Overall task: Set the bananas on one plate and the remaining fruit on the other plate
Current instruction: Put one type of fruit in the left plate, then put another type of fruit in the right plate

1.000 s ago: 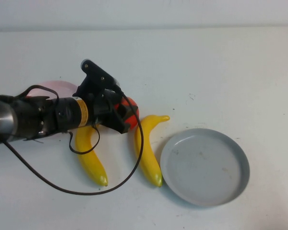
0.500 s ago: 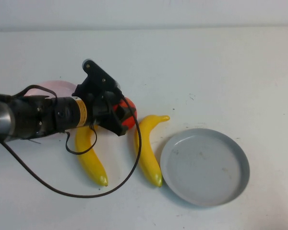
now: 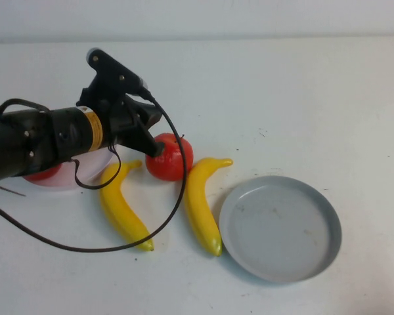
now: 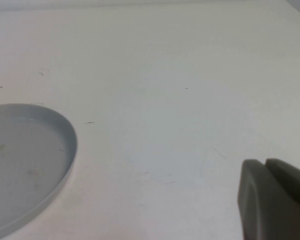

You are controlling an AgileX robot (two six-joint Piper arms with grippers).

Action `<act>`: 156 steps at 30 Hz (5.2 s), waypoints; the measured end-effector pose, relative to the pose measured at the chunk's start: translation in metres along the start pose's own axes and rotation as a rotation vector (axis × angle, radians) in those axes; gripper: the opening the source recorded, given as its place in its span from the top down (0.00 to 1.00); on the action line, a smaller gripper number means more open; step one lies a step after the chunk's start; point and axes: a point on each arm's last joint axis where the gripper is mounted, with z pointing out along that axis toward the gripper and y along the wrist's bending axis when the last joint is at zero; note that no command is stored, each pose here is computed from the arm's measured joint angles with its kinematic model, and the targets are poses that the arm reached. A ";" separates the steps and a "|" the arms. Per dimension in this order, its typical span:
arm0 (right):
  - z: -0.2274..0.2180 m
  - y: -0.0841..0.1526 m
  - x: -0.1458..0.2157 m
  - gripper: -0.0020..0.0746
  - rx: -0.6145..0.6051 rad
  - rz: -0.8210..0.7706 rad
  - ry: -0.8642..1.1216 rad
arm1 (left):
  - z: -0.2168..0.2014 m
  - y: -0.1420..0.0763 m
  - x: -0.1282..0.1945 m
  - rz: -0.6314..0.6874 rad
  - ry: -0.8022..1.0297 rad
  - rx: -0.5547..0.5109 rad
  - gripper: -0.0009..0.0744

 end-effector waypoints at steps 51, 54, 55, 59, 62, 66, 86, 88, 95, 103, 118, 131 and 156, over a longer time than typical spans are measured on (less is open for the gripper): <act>0.000 0.000 0.000 1.00 0.000 0.000 0.000 | 0.059 0.010 0.034 0.125 0.128 0.082 0.20; 0.000 0.000 0.000 1.00 0.000 0.000 0.000 | 0.058 0.011 0.033 0.131 0.130 0.075 0.20; 0.000 0.000 0.000 1.00 0.000 0.000 0.000 | 0.057 0.012 0.033 0.134 0.132 0.070 0.20; 0.000 0.000 0.000 1.00 0.000 0.000 0.000 | 0.054 0.014 0.030 0.146 0.139 0.042 0.20; 0.000 0.000 0.000 1.00 0.000 0.000 0.000 | 0.050 0.016 0.026 0.153 0.136 0.024 0.20; 0.000 0.000 0.000 1.00 0.000 0.000 0.000 | 0.035 0.017 0.007 0.154 0.081 0.006 0.20; 0.000 0.000 0.000 1.00 0.000 0.000 0.000 | 0.015 0.097 0.044 -0.314 0.193 -0.401 0.21; 0.000 0.000 0.000 1.00 0.000 0.000 0.000 | 0.018 0.097 0.047 -0.317 0.202 -0.398 0.21; 0.000 0.000 0.000 1.00 0.000 0.000 0.000 | 0.015 0.099 0.046 -0.342 0.201 -0.422 0.10; 0.000 0.000 0.000 1.00 0.000 0.000 0.000 | -0.015 0.099 0.010 -0.341 0.094 -0.457 0.10; 0.000 0.000 0.000 1.00 0.000 0.000 0.000 | -0.177 0.003 -0.022 -0.415 -0.208 -0.451 0.47; 0.000 0.000 0.000 1.00 0.000 0.000 0.000 | -0.245 -0.076 0.038 -0.379 -0.384 -0.285 0.99; 0.000 0.000 0.000 1.00 0.000 0.000 0.000 | -0.270 -0.082 0.059 -0.292 -0.471 -0.464 0.99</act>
